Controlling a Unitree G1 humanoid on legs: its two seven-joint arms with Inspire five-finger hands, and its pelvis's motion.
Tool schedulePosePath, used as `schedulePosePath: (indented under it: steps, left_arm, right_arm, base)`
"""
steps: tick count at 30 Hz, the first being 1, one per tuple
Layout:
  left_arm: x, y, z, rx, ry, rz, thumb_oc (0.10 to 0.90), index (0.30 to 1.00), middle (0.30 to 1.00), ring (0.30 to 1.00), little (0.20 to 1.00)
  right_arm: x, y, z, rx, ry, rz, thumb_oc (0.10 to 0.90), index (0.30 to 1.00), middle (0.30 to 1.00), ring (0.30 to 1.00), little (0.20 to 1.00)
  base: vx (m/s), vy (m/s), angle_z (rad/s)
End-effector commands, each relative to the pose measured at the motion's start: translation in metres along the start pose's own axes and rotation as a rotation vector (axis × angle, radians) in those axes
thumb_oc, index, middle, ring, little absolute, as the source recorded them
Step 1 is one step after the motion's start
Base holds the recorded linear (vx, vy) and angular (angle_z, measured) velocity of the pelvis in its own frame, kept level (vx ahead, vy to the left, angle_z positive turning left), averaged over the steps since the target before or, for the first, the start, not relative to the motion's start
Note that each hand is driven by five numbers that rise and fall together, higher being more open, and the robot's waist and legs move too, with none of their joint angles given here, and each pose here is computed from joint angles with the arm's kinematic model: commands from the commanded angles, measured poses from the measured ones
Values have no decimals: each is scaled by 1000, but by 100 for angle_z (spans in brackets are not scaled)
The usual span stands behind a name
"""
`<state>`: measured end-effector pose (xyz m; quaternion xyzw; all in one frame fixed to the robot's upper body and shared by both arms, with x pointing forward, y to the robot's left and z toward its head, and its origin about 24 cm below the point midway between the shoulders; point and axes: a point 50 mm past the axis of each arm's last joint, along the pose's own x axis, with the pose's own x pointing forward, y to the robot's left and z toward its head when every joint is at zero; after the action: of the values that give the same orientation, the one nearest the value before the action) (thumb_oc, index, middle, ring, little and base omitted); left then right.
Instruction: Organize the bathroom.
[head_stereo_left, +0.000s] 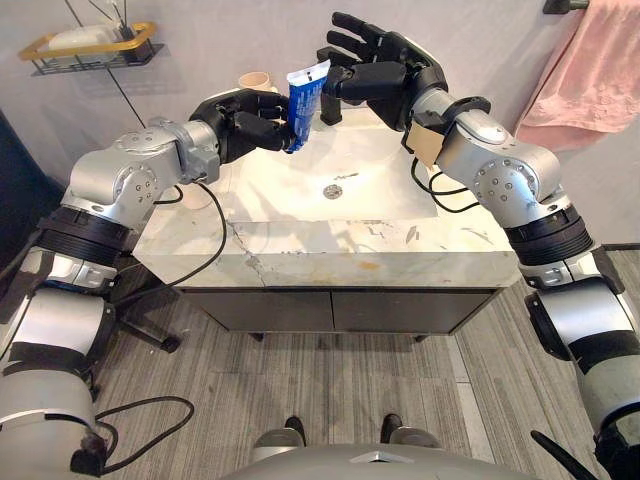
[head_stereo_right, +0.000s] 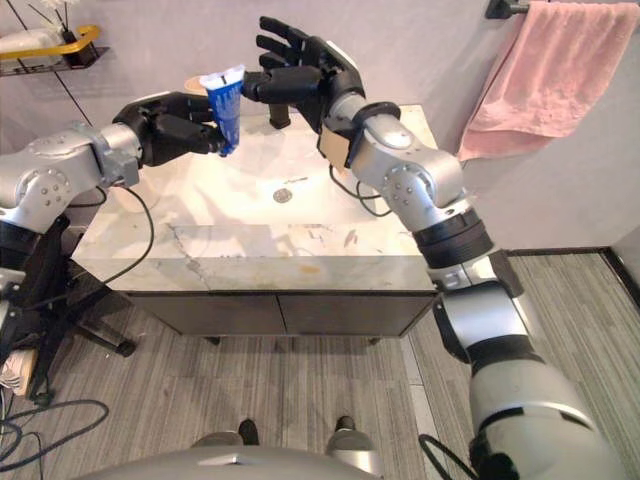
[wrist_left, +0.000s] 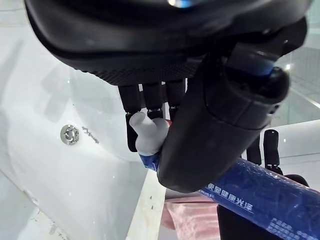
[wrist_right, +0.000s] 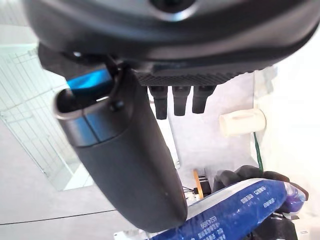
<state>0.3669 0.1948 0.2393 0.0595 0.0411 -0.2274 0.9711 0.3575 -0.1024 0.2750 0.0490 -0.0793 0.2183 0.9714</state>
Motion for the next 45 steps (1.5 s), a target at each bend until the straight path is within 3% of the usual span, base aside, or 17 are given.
schedulePosePath:
  steps: [1,21,44,45]
  left_arm:
    - [-7,10,36,1,-210,70,400,300,300,300,300]
    - [-26,29,41,-22,-283,178,400,300,300,300,300]
    - [-14,22,32,-29,-255,165,400,300,300,300,300]
    - [-14,22,32,-32,-255,163,400,300,300,300,300]
  right_arm:
    - [4,25,39,-3,-172,104,800,900,900,900,900]
    - [-6,3,12,-14,-38,108,800,900,900,900,900]
    - [3,35,19,41,-110,179,800,900,900,900,900]
    - [3,36,18,48,-110,183,657,686,686,686,686]
  base:
    - [47,-5,0]
    - [12,-3,0]
    - [-1,-2,0]
    - [0,0,0]
